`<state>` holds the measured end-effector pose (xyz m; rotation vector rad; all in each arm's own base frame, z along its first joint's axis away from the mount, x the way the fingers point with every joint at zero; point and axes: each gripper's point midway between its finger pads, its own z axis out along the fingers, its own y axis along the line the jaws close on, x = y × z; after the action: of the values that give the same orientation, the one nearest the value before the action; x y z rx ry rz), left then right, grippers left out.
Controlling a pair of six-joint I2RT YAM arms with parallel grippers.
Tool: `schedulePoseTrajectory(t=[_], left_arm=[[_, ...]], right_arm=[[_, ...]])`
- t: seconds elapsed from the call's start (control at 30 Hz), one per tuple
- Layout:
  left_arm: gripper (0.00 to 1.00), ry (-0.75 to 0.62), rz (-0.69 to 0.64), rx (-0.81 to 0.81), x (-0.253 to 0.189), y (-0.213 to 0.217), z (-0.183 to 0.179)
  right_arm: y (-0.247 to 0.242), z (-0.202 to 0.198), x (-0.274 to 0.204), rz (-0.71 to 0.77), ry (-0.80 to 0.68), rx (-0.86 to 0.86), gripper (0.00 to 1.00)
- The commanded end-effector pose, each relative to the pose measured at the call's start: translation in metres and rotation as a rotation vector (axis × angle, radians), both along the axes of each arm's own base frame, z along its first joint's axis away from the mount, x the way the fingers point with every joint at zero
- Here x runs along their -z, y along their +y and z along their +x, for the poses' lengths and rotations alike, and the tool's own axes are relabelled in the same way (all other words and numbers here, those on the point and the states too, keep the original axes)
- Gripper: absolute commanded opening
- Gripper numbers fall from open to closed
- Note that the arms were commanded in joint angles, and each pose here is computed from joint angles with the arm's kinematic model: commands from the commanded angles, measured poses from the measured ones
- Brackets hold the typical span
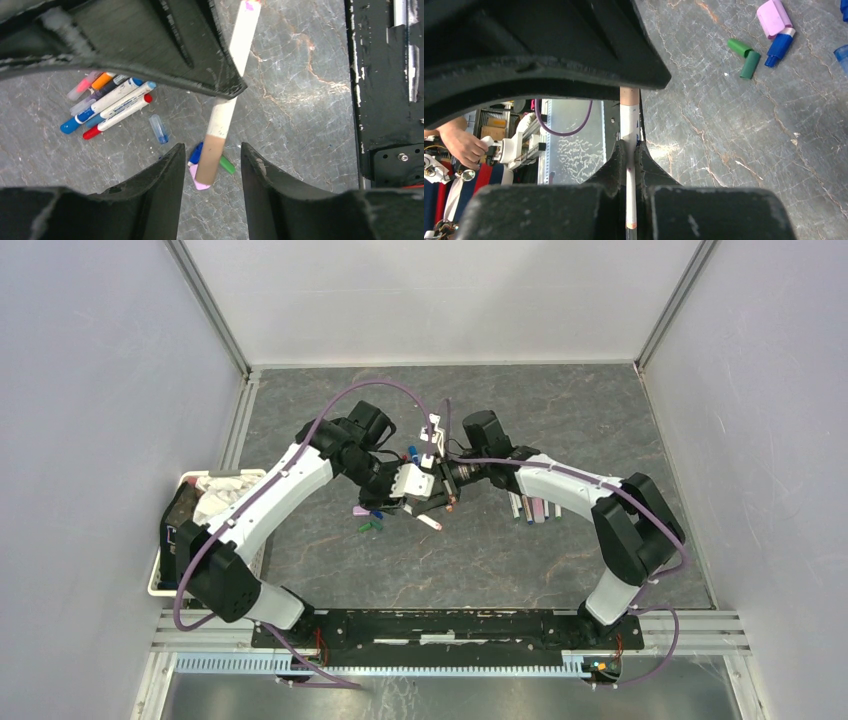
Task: Open the pen caps
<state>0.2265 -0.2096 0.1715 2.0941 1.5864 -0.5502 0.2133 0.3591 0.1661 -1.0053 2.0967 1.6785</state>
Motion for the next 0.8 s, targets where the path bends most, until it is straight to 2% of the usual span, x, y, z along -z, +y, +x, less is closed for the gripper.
schedulePoseTrajectory(t=[0.0, 0.07, 0.17, 0.3, 0.33, 0.37, 0.43, 0.53, 0.7, 0.77], left_arm=[[0.5, 0.007, -0.042, 0.093, -0.008, -0.007, -0.02], [0.45, 0.013, -0.035, 0.103, -0.006, -0.008, -0.024], [0.33, 0.004, -0.009, 0.105, -0.002, -0.005, -0.023], [0.03, -0.036, 0.027, 0.091, 0.0, -0.002, -0.014], [0.02, -0.047, 0.03, 0.087, -0.001, -0.003, -0.012], [0.02, -0.056, 0.031, 0.086, -0.002, -0.003, -0.01], [0.02, -0.073, 0.033, 0.085, -0.004, -0.003, -0.009], [0.02, -0.09, 0.027, 0.091, -0.008, -0.005, -0.009], [0.02, -0.103, 0.023, 0.087, -0.012, -0.006, -0.009], [0.02, -0.099, 0.029, 0.087, -0.011, -0.004, -0.01]], right_arm=[[0.01, 0.004, -0.027, 0.081, -0.041, -0.04, 0.0], [0.011, 0.004, -0.028, 0.088, -0.036, -0.042, 0.0], [0.011, 0.003, -0.03, 0.096, -0.037, -0.049, 0.0], [0.012, 0.003, -0.027, 0.088, -0.018, -0.048, 0.0], [0.012, 0.003, -0.026, 0.086, -0.011, -0.047, 0.0], [0.013, 0.002, -0.024, 0.084, -0.005, -0.046, 0.05], [0.018, -0.002, -0.023, 0.086, 0.009, -0.052, 0.25], [0.027, -0.008, -0.02, 0.085, 0.023, -0.077, 0.36], [0.037, -0.011, -0.021, 0.098, 0.042, -0.09, 0.36], [0.038, -0.01, -0.021, 0.1, 0.043, -0.088, 0.28]])
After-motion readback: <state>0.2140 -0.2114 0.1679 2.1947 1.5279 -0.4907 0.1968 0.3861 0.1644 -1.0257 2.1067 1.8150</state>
